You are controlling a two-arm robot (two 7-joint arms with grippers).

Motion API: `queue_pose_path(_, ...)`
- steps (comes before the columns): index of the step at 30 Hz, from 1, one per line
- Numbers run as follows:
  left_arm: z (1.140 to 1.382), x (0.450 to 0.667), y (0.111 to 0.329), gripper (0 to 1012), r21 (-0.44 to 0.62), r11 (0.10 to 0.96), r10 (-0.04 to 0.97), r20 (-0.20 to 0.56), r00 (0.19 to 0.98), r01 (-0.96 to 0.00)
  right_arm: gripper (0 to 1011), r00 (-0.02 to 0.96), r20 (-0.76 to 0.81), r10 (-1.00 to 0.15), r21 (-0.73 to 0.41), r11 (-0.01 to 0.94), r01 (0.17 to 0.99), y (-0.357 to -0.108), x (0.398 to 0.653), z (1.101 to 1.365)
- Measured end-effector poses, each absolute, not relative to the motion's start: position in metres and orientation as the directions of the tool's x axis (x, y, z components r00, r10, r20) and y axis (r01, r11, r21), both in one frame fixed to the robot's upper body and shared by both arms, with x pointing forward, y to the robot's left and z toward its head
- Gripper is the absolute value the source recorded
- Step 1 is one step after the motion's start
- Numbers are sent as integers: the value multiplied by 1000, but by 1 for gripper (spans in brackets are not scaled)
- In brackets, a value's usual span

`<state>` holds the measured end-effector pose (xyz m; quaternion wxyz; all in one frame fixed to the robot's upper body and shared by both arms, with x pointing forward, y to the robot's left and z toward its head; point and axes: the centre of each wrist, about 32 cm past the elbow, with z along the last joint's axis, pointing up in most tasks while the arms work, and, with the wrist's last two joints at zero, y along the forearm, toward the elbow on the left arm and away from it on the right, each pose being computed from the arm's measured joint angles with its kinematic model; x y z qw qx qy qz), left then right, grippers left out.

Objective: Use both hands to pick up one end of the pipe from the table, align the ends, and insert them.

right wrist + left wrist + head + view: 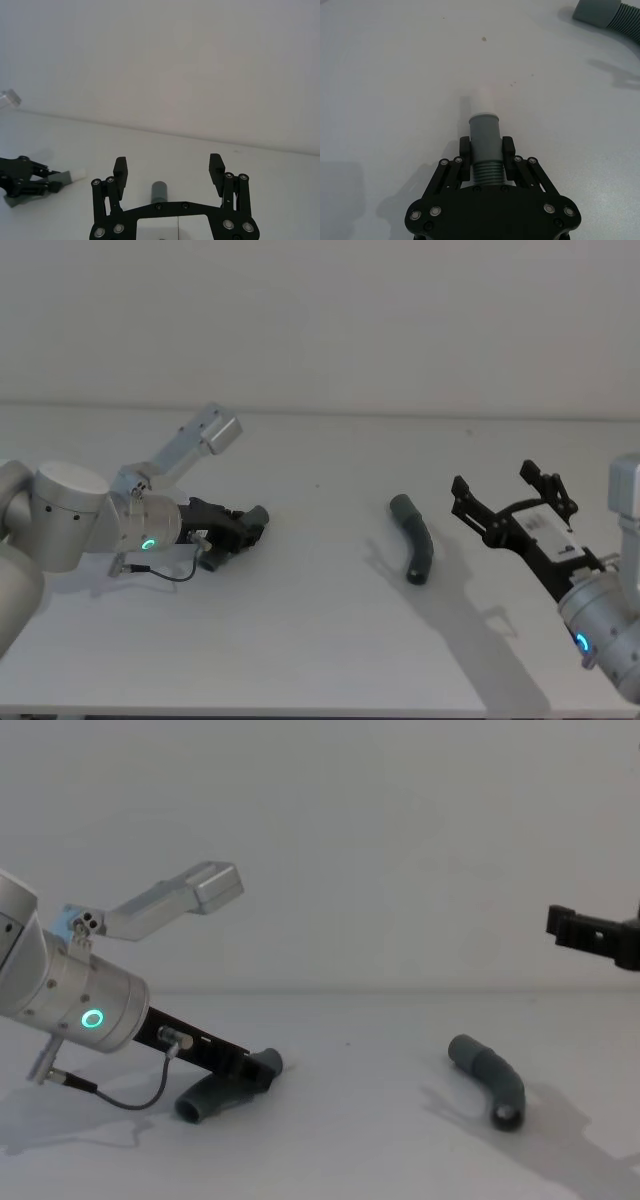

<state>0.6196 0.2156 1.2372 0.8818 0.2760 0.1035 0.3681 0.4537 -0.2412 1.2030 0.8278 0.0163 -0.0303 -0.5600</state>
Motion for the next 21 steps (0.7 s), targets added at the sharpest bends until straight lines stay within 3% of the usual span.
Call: queue_pose_path(21,1237,620,216,365,564,576,706,21,708,-592,1000,540,20,-841,-163,530,832,-255,505,1254)
